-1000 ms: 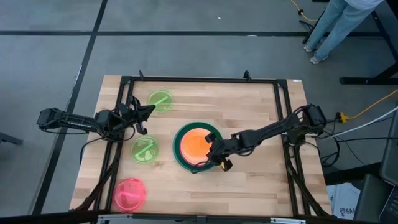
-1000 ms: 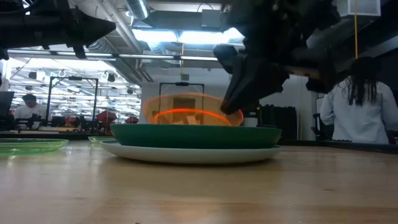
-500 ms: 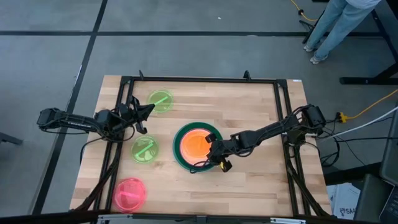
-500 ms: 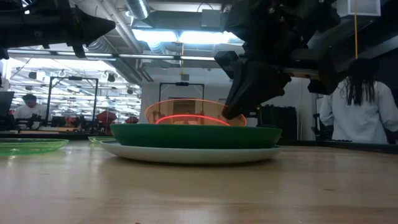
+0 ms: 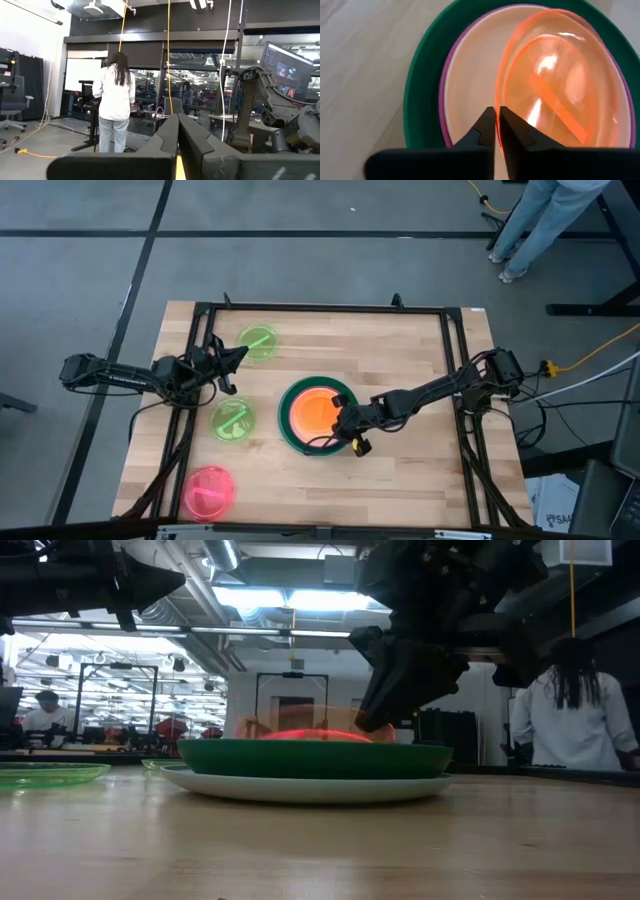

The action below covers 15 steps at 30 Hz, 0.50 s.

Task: Stack plastic plates
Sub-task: Stack the orange plate on top of the light orange plate, then stack the bottom light green plate on top of the orange plate

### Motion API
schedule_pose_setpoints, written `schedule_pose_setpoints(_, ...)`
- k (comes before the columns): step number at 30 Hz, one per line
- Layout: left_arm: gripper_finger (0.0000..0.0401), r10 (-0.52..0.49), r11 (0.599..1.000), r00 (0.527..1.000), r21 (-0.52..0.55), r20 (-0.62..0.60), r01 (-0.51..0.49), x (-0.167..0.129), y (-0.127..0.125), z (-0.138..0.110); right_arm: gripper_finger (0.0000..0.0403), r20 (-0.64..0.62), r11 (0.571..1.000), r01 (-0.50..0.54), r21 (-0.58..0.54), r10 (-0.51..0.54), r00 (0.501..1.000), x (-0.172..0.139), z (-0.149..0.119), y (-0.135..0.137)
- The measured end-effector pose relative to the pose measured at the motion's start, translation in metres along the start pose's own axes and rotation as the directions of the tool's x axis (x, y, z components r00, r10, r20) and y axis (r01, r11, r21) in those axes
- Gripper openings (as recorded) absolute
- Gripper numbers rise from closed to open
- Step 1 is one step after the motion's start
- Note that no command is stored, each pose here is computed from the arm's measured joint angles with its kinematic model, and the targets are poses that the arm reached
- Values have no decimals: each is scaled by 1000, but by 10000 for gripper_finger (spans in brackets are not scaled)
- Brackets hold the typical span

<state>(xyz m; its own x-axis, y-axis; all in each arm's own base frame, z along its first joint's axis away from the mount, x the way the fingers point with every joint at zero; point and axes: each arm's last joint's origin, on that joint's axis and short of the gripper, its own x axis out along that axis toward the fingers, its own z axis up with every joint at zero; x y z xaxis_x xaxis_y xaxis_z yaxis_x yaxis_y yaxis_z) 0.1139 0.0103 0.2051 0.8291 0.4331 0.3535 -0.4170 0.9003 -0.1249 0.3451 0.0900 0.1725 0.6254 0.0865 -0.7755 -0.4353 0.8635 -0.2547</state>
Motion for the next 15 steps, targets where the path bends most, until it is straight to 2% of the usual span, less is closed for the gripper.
schedule_pose_setpoints(6, 4, 0, 1000, 1000, 3, 0, 0, 0, 0, 0, 84, -1, 1000, 3, 8, -3, 1000, 0, 0, 0)
schedule_pose_setpoints(9, 4, 0, 1000, 1000, 4, 0, 0, 0, 0, 0, 110, -10, 998, 30, 54, -29, 1000, -2, 2, -2)
schedule_pose_setpoints(15, 4, 0, 1000, 1000, 6, -1, 0, 0, 0, 0, 130, -6, 990, -6, 139, 7, 1000, -22, 19, -8)
